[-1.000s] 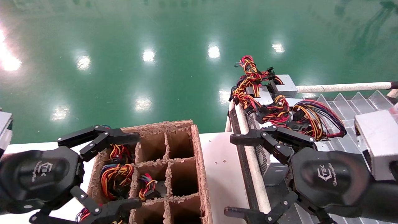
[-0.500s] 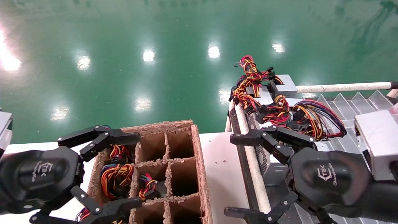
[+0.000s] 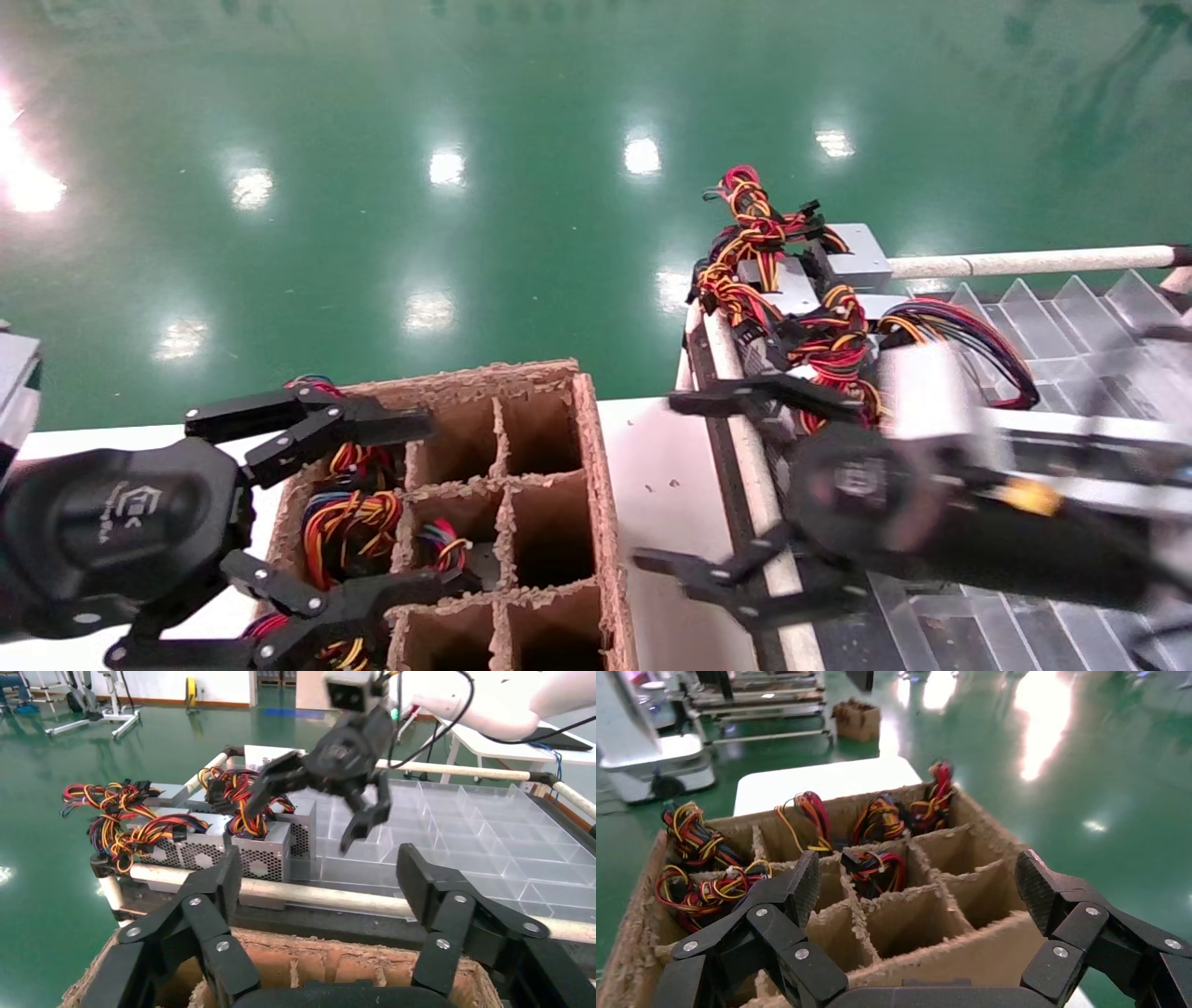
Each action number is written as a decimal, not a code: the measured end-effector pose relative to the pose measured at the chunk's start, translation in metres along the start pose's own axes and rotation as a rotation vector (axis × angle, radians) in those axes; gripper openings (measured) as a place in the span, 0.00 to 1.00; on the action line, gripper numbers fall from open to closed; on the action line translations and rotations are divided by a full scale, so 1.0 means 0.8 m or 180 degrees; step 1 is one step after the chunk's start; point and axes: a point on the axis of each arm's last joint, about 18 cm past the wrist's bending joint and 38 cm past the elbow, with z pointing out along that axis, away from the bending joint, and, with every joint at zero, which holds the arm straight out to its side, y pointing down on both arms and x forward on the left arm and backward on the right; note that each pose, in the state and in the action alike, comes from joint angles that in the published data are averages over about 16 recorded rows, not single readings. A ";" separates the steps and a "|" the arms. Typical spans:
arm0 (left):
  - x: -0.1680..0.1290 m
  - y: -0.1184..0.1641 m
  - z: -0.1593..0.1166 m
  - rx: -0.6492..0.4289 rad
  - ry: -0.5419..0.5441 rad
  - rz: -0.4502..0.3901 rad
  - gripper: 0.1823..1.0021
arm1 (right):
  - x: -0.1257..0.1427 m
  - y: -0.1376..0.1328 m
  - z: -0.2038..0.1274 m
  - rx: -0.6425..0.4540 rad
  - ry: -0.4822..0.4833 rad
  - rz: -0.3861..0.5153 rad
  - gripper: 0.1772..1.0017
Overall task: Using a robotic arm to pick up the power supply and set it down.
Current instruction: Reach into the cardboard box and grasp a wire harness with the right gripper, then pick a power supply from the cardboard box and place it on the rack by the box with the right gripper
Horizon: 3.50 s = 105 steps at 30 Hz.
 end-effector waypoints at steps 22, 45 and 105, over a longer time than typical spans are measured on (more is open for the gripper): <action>0.000 0.000 0.000 0.0000 0.0000 0.0000 0.26 | 0.035 0.071 0.193 -0.0212 -0.0721 0.0414 1.00; 0.000 0.000 0.000 0.0000 0.0000 0.0000 0.01 | 0.032 0.094 0.227 -0.0485 -0.0881 0.0415 0.81; 0.000 0.000 0.000 0.0000 0.0000 0.0000 0.01 | 0.130 -0.157 0.093 0.0563 -0.0246 -0.0459 0.12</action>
